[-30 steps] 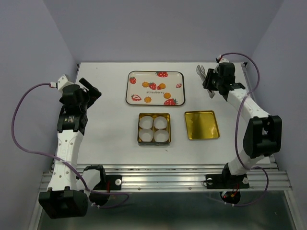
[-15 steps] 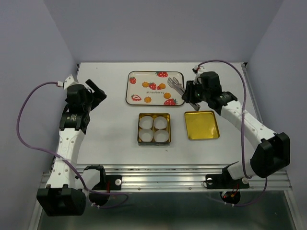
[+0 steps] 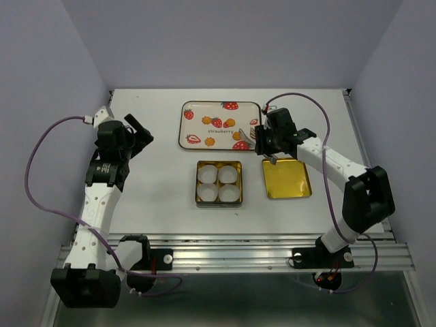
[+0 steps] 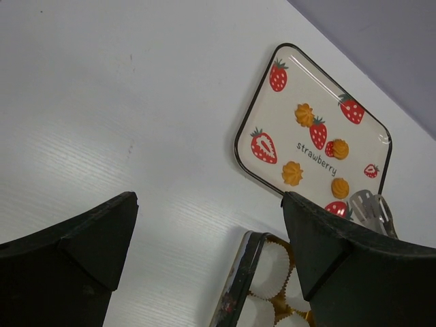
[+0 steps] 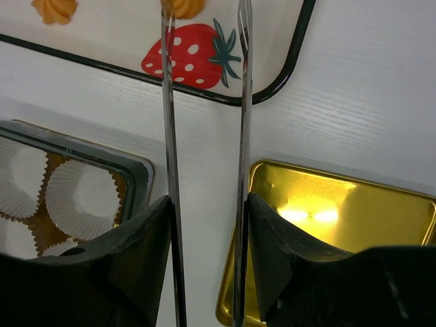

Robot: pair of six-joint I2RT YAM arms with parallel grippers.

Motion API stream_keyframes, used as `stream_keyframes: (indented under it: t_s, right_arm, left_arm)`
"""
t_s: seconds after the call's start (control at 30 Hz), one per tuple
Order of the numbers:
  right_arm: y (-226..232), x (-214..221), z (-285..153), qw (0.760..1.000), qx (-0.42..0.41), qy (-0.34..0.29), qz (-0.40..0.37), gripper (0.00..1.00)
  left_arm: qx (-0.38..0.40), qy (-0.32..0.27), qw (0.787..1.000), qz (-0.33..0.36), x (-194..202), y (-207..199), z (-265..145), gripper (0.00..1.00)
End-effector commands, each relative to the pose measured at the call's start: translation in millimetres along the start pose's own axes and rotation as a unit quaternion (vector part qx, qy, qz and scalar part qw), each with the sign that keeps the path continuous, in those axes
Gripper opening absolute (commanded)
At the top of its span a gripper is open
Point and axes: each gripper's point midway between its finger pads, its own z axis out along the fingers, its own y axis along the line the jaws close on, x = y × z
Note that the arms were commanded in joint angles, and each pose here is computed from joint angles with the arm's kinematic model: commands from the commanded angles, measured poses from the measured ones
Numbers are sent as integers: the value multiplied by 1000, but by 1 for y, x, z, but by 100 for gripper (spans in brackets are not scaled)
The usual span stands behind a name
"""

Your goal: Pack the cookies

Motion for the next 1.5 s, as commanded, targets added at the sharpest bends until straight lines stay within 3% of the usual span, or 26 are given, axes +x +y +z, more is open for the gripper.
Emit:
stream_keyframes:
  t_s: [0.0,0.63,1.47]
  right_arm:
    - [12,-25,1,999,-5,-30,-20,52]
    - [23,-14,25,997,-24,-1,-72,58]
    - [14,-8,37,992,57,27,-113,59]
  left_arm:
    - [10,-31,999,7,-15,-5,-10,99]
    - [1,-44,999,4,-17,0,-12,99]
    - [-8,-52,999,-2,-19,5,-14,99]
